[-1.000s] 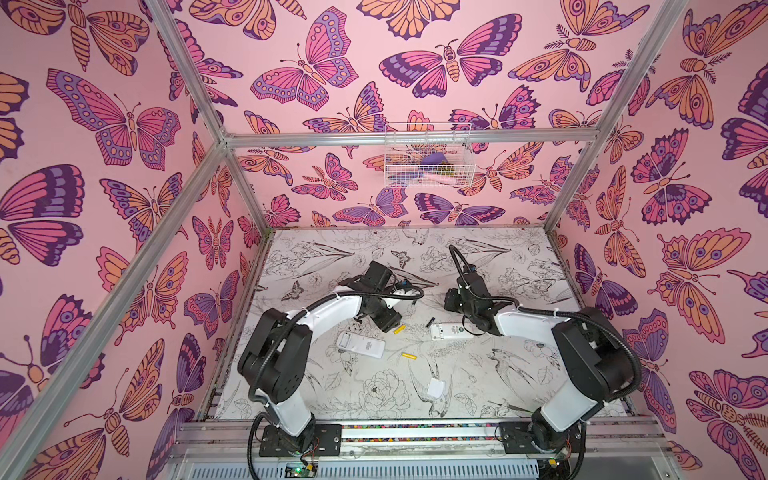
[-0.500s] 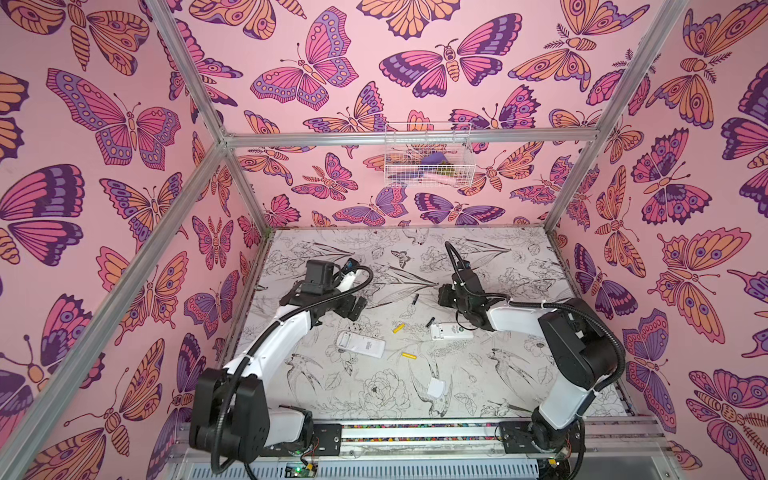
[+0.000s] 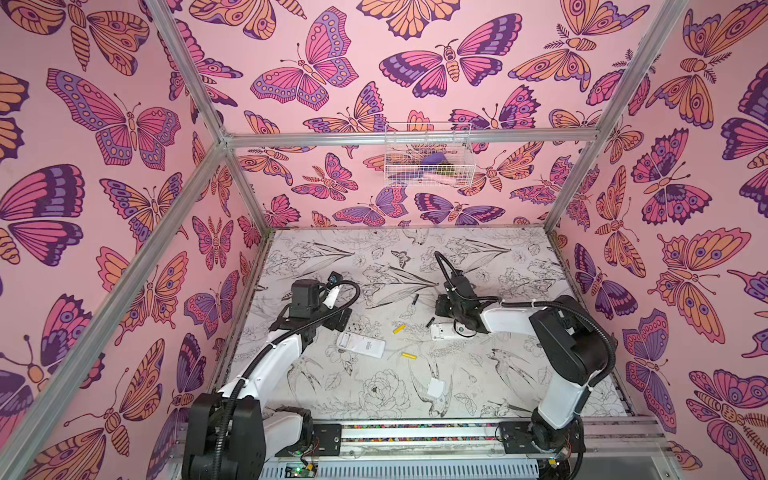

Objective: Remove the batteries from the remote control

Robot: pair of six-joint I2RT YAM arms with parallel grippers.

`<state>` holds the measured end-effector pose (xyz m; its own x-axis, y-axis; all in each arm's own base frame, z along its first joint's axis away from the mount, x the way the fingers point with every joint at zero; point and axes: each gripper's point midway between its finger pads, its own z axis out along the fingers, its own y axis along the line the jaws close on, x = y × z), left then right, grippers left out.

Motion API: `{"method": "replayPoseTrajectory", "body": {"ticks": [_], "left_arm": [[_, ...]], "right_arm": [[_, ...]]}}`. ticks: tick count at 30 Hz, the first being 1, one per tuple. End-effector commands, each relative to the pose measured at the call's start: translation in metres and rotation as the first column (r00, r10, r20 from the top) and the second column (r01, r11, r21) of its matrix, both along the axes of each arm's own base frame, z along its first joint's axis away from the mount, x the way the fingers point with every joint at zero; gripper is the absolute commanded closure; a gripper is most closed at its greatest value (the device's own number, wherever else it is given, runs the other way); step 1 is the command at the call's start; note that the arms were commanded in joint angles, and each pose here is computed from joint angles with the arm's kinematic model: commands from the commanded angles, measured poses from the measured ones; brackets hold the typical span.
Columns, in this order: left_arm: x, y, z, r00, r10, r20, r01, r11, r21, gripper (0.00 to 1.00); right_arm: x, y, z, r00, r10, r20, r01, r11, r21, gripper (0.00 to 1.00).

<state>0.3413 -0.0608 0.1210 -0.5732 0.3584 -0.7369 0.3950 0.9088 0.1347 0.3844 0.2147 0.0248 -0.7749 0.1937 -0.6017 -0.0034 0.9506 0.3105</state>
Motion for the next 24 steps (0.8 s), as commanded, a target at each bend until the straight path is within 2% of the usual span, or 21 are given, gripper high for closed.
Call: {"method": "replayPoseTrajectory", "body": {"ticks": [1,5,7,11,12,17,21,24], "left_arm": [[0.009,0.008,0.005,0.996,0.072,0.048,-0.07,0.997,-0.039,0.0],[0.01,0.008,0.001,0.997,0.058,0.06,-0.054,0.996,-0.066,0.0],[0.012,0.012,-0.003,0.995,0.068,0.067,-0.063,0.996,-0.065,0.03],[0.02,0.02,-0.008,0.991,0.098,0.085,-0.09,0.991,-0.096,0.03],[0.023,0.022,-0.007,0.989,0.102,0.104,-0.091,0.99,-0.105,0.0],[0.025,0.032,-0.023,0.981,0.146,0.125,-0.132,0.984,-0.117,0.0],[0.023,0.035,-0.024,0.97,0.149,0.193,-0.125,0.983,-0.131,0.0],[0.028,0.04,-0.02,0.961,0.192,0.2,-0.16,0.973,-0.167,0.0]], "right_arm": [[-0.007,-0.007,-0.007,1.0,-0.003,-0.024,0.002,0.999,-0.051,0.73],[-0.007,-0.007,0.005,1.0,0.005,-0.005,-0.006,0.999,-0.053,0.71],[-0.009,-0.008,0.014,1.0,0.005,0.004,-0.005,0.998,-0.057,0.71],[-0.011,-0.008,0.044,0.999,0.017,0.05,-0.014,0.999,-0.048,0.67],[-0.013,-0.011,0.053,0.997,0.019,0.069,-0.015,0.998,-0.054,0.65],[-0.025,-0.034,0.098,0.99,0.006,0.14,0.009,0.994,-0.109,0.55],[-0.034,-0.06,0.134,0.977,0.015,0.214,0.034,0.974,-0.222,0.45],[-0.04,-0.085,0.151,0.961,-0.005,0.277,0.091,0.95,-0.3,0.28]]}}
